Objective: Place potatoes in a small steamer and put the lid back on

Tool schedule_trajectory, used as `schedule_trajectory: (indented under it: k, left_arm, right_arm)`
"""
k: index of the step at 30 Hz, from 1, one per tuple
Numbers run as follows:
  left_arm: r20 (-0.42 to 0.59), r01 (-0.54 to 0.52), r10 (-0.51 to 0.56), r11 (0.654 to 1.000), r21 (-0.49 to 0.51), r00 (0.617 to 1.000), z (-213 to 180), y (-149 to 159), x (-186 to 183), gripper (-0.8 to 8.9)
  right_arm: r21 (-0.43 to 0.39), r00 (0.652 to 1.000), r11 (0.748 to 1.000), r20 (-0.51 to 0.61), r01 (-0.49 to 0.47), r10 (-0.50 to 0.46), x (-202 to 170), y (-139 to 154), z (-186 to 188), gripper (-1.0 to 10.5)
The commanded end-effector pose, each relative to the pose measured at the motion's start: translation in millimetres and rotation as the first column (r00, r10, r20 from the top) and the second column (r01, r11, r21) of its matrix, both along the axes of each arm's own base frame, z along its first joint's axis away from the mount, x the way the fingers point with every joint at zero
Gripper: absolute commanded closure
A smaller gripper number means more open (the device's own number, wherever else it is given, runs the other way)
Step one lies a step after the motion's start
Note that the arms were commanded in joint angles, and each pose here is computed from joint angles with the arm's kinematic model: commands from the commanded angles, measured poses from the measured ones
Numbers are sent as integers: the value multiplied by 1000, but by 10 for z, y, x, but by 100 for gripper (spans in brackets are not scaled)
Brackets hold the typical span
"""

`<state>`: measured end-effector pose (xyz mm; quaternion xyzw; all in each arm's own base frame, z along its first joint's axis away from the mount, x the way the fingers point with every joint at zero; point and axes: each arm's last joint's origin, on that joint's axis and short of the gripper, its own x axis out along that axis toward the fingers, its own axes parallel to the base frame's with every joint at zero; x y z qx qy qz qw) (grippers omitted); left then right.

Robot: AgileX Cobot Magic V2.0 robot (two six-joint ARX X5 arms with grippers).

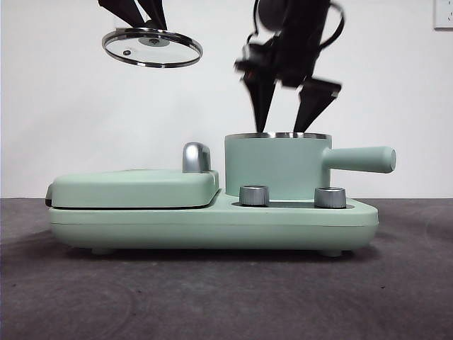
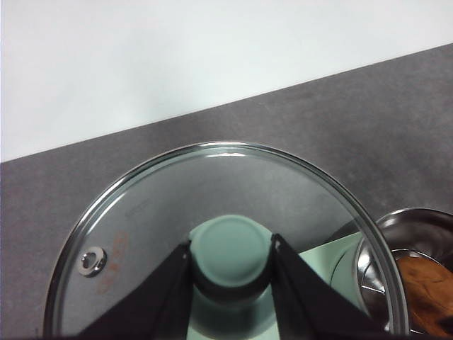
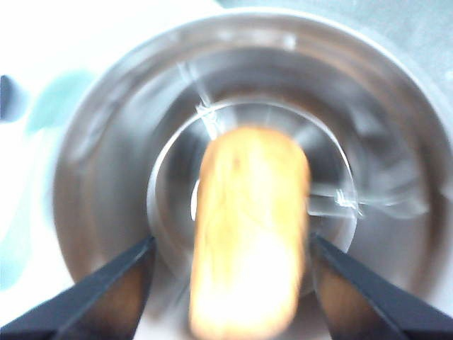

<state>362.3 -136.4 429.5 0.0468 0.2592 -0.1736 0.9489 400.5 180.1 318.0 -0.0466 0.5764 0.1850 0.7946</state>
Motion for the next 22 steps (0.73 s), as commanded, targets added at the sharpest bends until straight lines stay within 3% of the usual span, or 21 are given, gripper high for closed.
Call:
schedule_trajectory:
  k: [1,6,11,14,22]
  left_arm:
    - [44,1,0,999,-33,999,99,-28,-11,808]
    - [31,28,-27,999,-30,999,88,-128,-58,808]
    - [28,75,-75,997,-29,997,80,-297,-127,808]
    - [18,99,-99,995,-25,995,41,-398,-139,808]
    - [-53,181,-181,983,2,982,-255,-811,-88,808]
  right_arm:
    - [7,999,1000,29,14,-14,-195,-195,374,604]
    - [52,993,999,119,17,-23,-790,-568,901,604]
    - [28,994,1000,105,1,-4,-1802,-907,887,605]
    - [45,984,999,175,4,-12,-2177,-1056,835,605]
    - [222,894,974,429,30,-126,-3159,-1438,597,605]
